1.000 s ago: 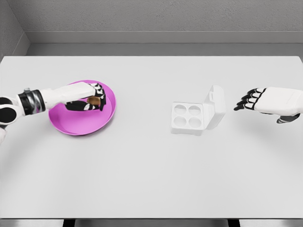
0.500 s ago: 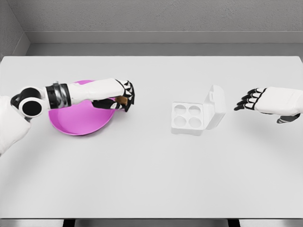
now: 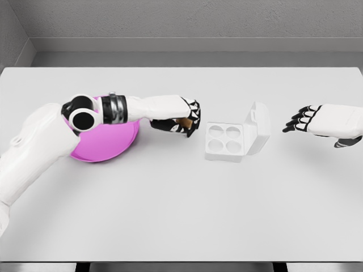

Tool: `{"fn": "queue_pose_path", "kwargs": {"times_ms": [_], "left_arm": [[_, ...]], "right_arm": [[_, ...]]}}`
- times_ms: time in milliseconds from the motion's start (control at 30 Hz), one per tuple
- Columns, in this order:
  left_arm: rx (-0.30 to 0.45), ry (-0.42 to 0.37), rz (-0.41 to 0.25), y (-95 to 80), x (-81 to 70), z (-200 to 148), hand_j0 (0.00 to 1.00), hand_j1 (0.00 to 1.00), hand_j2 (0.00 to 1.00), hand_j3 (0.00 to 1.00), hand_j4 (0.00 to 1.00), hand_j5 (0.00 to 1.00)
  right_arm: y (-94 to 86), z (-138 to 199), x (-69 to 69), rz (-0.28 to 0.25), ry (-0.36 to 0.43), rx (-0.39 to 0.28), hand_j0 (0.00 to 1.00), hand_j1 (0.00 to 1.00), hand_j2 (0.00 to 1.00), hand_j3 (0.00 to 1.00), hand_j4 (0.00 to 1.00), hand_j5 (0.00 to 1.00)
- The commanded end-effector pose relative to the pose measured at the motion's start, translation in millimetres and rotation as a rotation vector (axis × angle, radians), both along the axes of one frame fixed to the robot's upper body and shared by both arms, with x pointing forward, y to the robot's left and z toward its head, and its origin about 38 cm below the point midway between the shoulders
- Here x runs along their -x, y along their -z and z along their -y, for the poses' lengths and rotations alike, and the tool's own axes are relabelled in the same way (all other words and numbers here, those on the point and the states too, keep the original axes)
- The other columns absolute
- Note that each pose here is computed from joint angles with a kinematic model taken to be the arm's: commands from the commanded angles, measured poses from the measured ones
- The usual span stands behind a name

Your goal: Pack egg into the box and close the box lid

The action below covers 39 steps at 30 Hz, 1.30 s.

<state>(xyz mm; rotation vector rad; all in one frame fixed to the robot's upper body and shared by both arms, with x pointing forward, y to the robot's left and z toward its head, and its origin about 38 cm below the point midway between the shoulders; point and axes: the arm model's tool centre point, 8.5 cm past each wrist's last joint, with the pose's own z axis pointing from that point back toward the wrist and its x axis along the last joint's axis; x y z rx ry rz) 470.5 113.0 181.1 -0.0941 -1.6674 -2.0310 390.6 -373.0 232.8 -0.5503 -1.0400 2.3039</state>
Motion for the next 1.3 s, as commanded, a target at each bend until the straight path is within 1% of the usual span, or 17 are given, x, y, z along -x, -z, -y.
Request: {"fn": "queue_pose_path", "kwargs": {"times_ms": [0,133,233,300,367,467,533,600,733,767,800,833,900,933,967,1167,1267], "left_arm": [[0.010,0.013,-0.023,7.6,0.7,19,0.23,0.23,0.23,0.23,0.23,0.23],[0.034,0.049,0.003,-8.2,-0.5,41,0.23,0.23,0.23,0.23,0.23,0.23],[0.037,0.061,0.000,-7.5,1.4,48,0.23,0.23,0.23,0.23,0.23,0.23],[0.044,0.072,0.004,-10.5,2.1,55,0.23,0.23,0.23,0.23,0.23,0.23],[0.042,0.059,-0.008,-10.0,-5.4,63,0.23,0.23,0.23,0.23,0.23,0.23],[0.031,0.029,-0.025,-4.9,-13.7,60,0.23,0.23,0.23,0.23,0.23,0.23],[0.024,0.009,-0.048,2.5,-18.2,61,0.23,0.23,0.23,0.23,0.23,0.23],[-0.008,-0.001,-0.052,11.8,-20.5,66,0.23,0.23,0.23,0.23,0.23,0.23],[-0.004,0.021,-0.044,8.5,-18.1,81,0.23,0.23,0.23,0.23,0.23,0.23],[-0.012,0.024,-0.042,10.2,-17.7,84,0.24,0.24,0.24,0.24,0.24,0.24],[-0.015,0.015,-0.053,12.5,-20.1,87,0.24,0.24,0.24,0.24,0.24,0.24],[-0.015,0.013,-0.053,11.1,-21.9,89,0.24,0.24,0.24,0.24,0.24,0.24],[-0.006,0.018,-0.060,11.6,-20.6,96,0.24,0.24,0.24,0.24,0.24,0.24],[-0.010,0.006,-0.076,16.4,-22.4,97,0.24,0.24,0.24,0.24,0.24,0.24],[-0.007,0.007,-0.078,15.8,-22.7,102,0.24,0.24,0.24,0.24,0.24,0.24],[-0.005,0.007,-0.080,15.1,-23.4,105,0.25,0.25,0.25,0.25,0.25,0.25],[-0.010,-0.003,-0.094,18.8,-25.3,108,0.25,0.25,0.25,0.25,0.25,0.25]], "right_arm": [[-0.5,0,0.0,0.000,0.003,-0.003,1.00,1.00,1.00,1.00,1.00,1.00],[-0.5,0,0.0,0.000,0.003,-0.003,1.00,1.00,1.00,1.00,1.00,1.00],[-0.5,0,0.0,0.000,0.003,-0.003,1.00,1.00,1.00,1.00,1.00,1.00],[-0.5,0,0.0,0.000,0.003,-0.003,1.00,1.00,1.00,1.00,1.00,1.00],[-0.5,0,0.0,0.000,0.003,-0.003,1.00,1.00,1.00,1.00,1.00,1.00],[-0.5,0,0.0,0.000,0.003,-0.003,1.00,1.00,1.00,1.00,1.00,1.00],[-0.5,0,0.0,0.000,0.003,-0.003,1.00,1.00,1.00,1.00,1.00,1.00],[-0.4,1,-0.2,-0.001,0.004,-0.002,1.00,1.00,1.00,1.00,1.00,1.00],[-1.0,1,-0.4,0.001,0.004,-0.002,1.00,1.00,1.00,1.00,1.00,1.00],[-1.5,1,-0.5,0.002,0.005,-0.003,1.00,1.00,1.00,1.00,1.00,1.00],[-1.6,0,-0.4,0.003,0.003,-0.003,1.00,1.00,1.00,1.00,1.00,1.00],[-2.2,0,-0.6,0.004,0.003,-0.003,1.00,1.00,1.00,1.00,1.00,1.00],[-1.6,0,-0.4,0.003,0.003,-0.003,1.00,1.00,1.00,1.00,1.00,1.00],[-1.6,0,-0.4,0.003,0.003,-0.003,1.00,1.00,1.00,1.00,1.00,1.00],[-2.0,0,-0.8,0.004,0.002,-0.004,1.00,1.00,1.00,1.00,1.00,1.00],[-0.6,2,-0.9,0.000,0.008,-0.002,1.00,1.00,1.00,1.00,1.00,1.00],[-1.1,2,-1.0,0.001,0.008,-0.002,1.00,1.00,1.00,1.00,1.00,1.00]]}}
